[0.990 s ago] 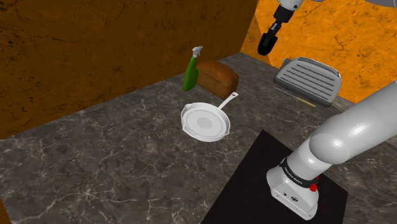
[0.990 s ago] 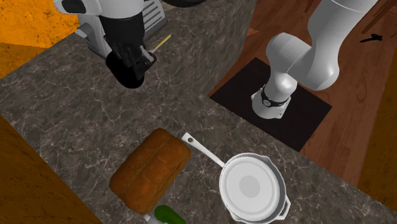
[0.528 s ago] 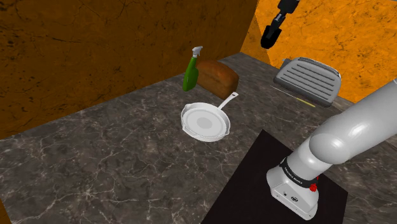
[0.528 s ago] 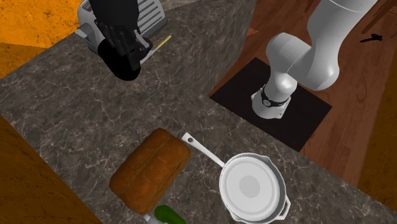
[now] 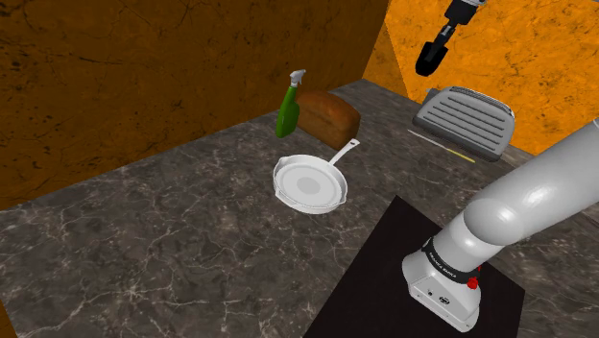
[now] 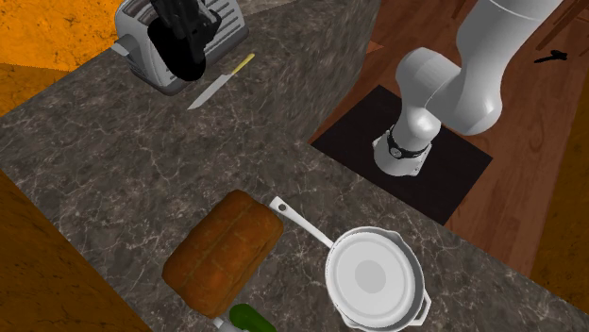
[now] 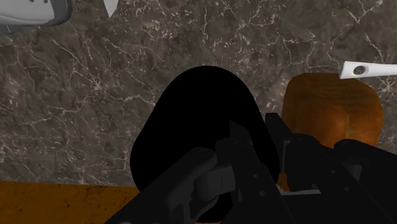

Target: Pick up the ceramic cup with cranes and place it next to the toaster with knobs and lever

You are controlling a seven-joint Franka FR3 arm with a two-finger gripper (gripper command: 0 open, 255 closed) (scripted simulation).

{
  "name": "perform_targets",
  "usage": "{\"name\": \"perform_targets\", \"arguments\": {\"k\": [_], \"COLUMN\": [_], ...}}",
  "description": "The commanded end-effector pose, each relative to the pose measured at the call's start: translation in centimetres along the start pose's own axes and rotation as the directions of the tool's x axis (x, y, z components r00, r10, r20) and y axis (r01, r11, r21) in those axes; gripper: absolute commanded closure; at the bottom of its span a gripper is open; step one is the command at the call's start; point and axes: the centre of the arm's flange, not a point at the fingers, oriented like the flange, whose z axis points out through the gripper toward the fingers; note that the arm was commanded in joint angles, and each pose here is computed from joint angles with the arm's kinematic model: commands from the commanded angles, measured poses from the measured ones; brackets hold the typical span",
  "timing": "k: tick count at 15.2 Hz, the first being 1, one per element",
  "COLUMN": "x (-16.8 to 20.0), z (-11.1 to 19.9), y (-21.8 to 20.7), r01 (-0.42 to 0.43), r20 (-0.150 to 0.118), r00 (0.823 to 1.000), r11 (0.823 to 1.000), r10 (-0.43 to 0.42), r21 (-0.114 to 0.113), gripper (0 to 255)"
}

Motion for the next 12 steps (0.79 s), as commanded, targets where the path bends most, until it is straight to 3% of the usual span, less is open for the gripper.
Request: {"name": "perform_targets", "arguments": {"k": [1,12], "x": [-1.9,-12.2], "z": [-0.1,-0.6], "y": [1.8,12.0], "r01": [0.002,0.002], "r20": [0.0,0.0], "r00": [1.0,1.0], "r11": [1.0,1.0], "r10": [-0.002,-0.002], "r21": [0.0,0.0], "gripper": [255,255]}}
